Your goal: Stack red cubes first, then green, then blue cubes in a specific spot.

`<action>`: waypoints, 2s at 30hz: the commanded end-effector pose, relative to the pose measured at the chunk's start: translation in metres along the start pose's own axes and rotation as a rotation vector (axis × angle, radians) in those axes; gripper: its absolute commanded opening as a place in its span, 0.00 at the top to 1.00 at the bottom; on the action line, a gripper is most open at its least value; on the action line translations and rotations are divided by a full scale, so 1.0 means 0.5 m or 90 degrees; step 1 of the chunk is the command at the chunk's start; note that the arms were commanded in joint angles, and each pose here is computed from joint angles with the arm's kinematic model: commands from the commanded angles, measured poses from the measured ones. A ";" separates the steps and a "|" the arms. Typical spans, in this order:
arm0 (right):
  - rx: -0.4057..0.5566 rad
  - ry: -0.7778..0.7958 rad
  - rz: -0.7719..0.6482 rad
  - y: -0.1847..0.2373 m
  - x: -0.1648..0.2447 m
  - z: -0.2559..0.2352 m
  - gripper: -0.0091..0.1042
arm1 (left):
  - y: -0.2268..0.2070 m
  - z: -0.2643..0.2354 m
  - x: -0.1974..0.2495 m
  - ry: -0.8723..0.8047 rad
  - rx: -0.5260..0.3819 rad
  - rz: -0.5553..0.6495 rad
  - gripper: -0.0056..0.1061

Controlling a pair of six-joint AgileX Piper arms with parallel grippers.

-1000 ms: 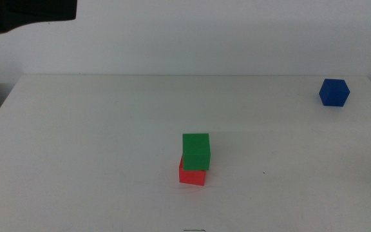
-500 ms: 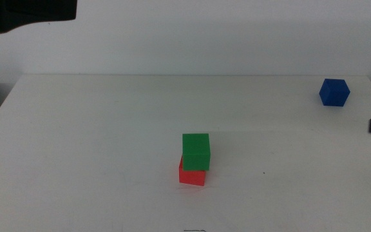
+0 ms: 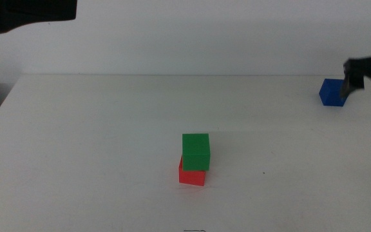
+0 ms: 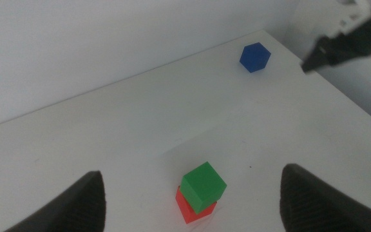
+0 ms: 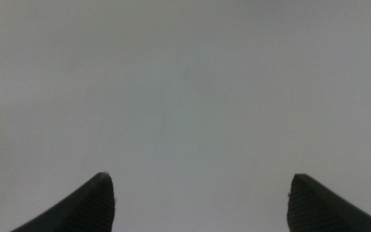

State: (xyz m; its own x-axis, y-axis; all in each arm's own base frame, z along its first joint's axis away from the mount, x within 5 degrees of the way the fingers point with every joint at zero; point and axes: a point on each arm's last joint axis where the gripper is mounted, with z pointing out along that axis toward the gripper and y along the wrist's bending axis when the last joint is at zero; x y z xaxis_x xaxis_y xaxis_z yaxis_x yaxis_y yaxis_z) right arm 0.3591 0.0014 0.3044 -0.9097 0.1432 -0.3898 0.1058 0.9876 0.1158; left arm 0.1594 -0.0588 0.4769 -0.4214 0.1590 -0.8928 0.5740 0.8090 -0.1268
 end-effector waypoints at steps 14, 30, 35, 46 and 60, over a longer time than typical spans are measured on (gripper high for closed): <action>0.050 -0.119 -0.028 -0.044 -0.256 0.149 0.09 | -0.013 -0.019 -0.024 -0.066 0.009 -0.004 0.13; 0.086 -0.126 -0.035 -0.062 -0.278 0.251 0.10 | -0.013 -0.019 -0.024 -0.066 0.009 -0.004 0.13; 0.096 -0.126 -0.040 -0.066 -0.278 0.267 0.15 | -0.013 -0.019 -0.024 -0.066 0.009 -0.004 0.13; 0.103 -0.114 -0.051 -0.070 -0.274 0.289 0.45 | -0.013 -0.019 -0.024 -0.066 0.009 -0.004 0.13; 0.059 -0.062 -0.076 -0.012 -0.251 0.164 0.93 | -0.013 -0.019 -0.024 -0.065 0.009 -0.004 0.13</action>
State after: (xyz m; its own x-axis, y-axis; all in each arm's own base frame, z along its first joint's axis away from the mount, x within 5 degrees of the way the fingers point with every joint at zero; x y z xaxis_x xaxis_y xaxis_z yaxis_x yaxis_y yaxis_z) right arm 0.5226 -0.0266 0.2064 -0.9239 0.0577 -0.3781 0.0733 0.9970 -0.0268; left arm 0.1594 -0.0588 0.4769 -0.4213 0.1592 -0.8928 0.5741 0.8090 -0.1267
